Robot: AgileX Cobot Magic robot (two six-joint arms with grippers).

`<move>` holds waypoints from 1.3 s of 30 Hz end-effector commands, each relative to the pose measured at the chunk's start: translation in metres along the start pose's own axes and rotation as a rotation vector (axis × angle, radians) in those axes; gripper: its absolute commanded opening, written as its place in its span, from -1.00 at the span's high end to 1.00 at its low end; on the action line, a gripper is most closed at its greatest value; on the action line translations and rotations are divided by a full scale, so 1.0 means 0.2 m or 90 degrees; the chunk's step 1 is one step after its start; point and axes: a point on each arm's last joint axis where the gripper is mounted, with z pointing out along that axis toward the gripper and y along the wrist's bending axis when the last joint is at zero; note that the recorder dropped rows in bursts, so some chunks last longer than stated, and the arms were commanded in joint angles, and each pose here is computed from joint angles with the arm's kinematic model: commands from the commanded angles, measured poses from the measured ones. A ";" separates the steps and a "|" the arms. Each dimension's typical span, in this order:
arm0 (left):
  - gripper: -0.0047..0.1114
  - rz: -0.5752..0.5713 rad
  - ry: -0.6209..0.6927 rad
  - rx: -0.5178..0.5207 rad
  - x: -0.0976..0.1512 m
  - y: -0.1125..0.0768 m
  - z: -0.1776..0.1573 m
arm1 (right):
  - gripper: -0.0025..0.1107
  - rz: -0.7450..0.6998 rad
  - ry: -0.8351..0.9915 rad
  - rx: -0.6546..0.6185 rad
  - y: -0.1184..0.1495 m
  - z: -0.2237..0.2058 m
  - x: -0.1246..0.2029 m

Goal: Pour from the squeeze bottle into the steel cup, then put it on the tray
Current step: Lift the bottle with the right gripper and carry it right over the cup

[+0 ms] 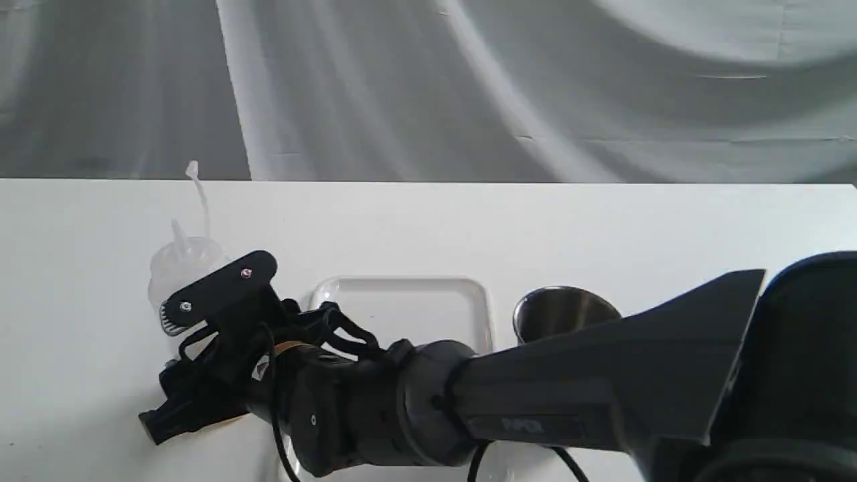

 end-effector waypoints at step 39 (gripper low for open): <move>0.78 0.000 -0.005 0.002 0.00 0.00 0.00 | -0.05 -0.123 0.063 0.213 -0.63 -1.14 -0.73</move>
